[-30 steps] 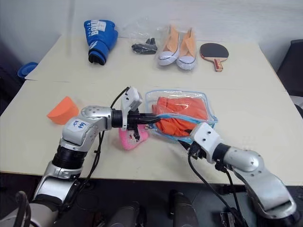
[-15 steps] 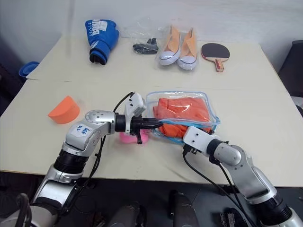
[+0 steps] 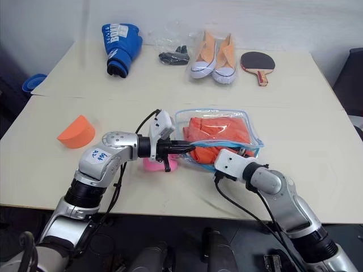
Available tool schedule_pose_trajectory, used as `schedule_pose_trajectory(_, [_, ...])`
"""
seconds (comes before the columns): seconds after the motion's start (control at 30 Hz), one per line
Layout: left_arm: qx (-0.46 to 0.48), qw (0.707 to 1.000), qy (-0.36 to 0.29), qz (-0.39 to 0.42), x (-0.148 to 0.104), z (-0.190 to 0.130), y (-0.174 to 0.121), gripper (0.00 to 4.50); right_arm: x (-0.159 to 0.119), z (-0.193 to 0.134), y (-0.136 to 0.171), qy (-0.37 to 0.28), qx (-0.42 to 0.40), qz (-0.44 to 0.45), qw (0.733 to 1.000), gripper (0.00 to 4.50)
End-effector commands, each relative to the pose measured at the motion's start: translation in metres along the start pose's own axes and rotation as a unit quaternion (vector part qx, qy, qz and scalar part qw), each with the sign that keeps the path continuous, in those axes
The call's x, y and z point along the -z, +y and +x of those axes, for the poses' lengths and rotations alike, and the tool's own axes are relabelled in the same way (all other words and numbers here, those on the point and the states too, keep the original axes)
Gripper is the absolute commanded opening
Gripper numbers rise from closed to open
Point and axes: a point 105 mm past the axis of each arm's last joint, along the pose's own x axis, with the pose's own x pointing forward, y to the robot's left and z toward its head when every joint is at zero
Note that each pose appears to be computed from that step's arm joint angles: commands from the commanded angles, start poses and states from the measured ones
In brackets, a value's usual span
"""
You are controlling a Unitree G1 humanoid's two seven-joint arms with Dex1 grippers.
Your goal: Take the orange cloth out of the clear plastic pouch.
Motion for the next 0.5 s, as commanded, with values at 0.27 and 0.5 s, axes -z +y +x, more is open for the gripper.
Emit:
schedule_pose_trajectory(0.27, [0.007,0.999,-0.029,0.034,-0.024,0.001,-0.001,0.0,0.0,0.008,0.005,0.006,-0.022,-0.028,0.999,3.48])
schedule_pose_trajectory(0.5, [0.009,0.999,-0.031,0.038,-0.026,0.003,-0.002,0.0,0.03,0.013,-0.003,0.092,-0.004,-0.074,0.993,3.48])
